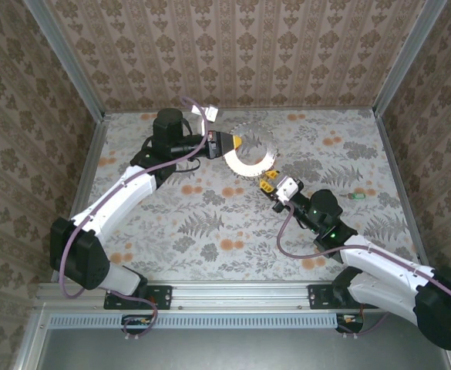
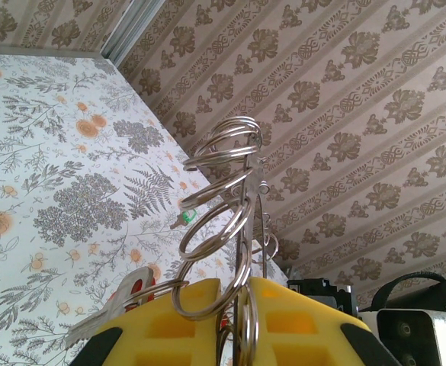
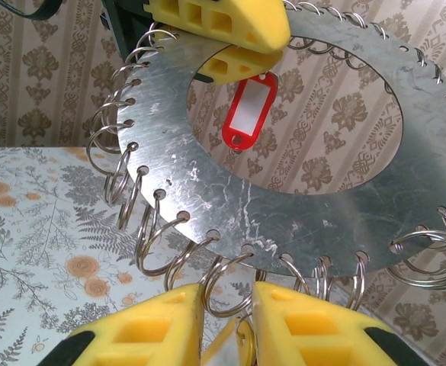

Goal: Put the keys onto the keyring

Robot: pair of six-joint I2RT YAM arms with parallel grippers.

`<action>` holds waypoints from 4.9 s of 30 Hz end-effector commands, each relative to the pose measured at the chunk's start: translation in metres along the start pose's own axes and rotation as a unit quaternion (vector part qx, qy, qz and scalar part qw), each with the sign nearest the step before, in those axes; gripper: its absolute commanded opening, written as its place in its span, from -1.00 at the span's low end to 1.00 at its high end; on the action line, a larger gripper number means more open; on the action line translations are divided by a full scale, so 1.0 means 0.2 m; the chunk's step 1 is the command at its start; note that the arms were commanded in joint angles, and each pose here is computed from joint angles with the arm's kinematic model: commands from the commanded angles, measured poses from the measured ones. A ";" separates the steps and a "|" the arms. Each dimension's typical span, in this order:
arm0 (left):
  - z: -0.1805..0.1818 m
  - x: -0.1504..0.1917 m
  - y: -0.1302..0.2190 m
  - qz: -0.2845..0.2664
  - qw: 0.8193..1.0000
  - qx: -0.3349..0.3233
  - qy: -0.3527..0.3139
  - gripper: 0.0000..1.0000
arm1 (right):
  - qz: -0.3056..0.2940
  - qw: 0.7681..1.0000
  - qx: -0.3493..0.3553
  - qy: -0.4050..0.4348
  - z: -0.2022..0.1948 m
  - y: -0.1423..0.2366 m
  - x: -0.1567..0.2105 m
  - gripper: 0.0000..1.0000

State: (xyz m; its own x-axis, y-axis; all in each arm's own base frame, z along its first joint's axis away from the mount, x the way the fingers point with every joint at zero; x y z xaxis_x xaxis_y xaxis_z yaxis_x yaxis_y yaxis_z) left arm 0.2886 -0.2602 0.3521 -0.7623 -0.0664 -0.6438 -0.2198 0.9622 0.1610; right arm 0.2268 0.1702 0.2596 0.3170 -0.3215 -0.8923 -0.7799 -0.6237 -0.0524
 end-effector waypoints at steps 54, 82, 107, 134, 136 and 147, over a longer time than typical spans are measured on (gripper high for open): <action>-0.07 -0.06 0.07 -0.061 0.998 -0.002 -0.005 -1.00 | -0.017 0.997 0.070 -0.020 -0.07 -0.03 -0.05 -1.00; 0.10 0.07 0.01 -0.040 0.995 0.002 0.094 -1.00 | 0.005 0.995 0.058 -0.076 -0.18 -0.09 -0.11 -1.00; -0.01 0.07 0.00 -0.026 0.999 -0.022 0.001 -1.00 | 0.133 0.985 -0.003 -0.111 -0.19 -0.09 -0.09 -1.00; 0.10 0.09 -0.01 -0.017 0.997 -0.034 0.073 -0.55 | 0.030 0.993 0.020 -0.112 -0.20 -0.09 -0.14 -1.00; 0.10 0.09 -0.01 -0.016 0.997 -0.034 0.073 -0.55 | 0.029 0.993 0.024 -0.111 -0.20 -0.09 -0.14 -1.00; 0.17 0.11 -0.01 -0.016 0.994 -0.058 0.094 -0.76 | 0.040 0.995 0.010 -0.095 -0.20 -0.06 -0.12 -1.00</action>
State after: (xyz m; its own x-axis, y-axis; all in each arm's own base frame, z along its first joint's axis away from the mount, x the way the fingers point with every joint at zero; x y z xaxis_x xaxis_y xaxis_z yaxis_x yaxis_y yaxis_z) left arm 0.2911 -0.2556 0.3209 -0.8414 -0.1610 -0.5160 -0.3088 0.9266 0.2145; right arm 0.2535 0.1610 0.2731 0.0540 -0.2620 -0.9636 -0.8071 -0.5796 0.1124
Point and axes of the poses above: each hand's point on the last joint's axis, 136 mm out from that joint toward the fingers, its own y axis back along the fingers, its own z axis along the line the jaws close on, x = y × z, the point moved 7 cm from there along y, back along the fingers, and after that the axes turned 5 degrees about y, right-handed, at the moved point
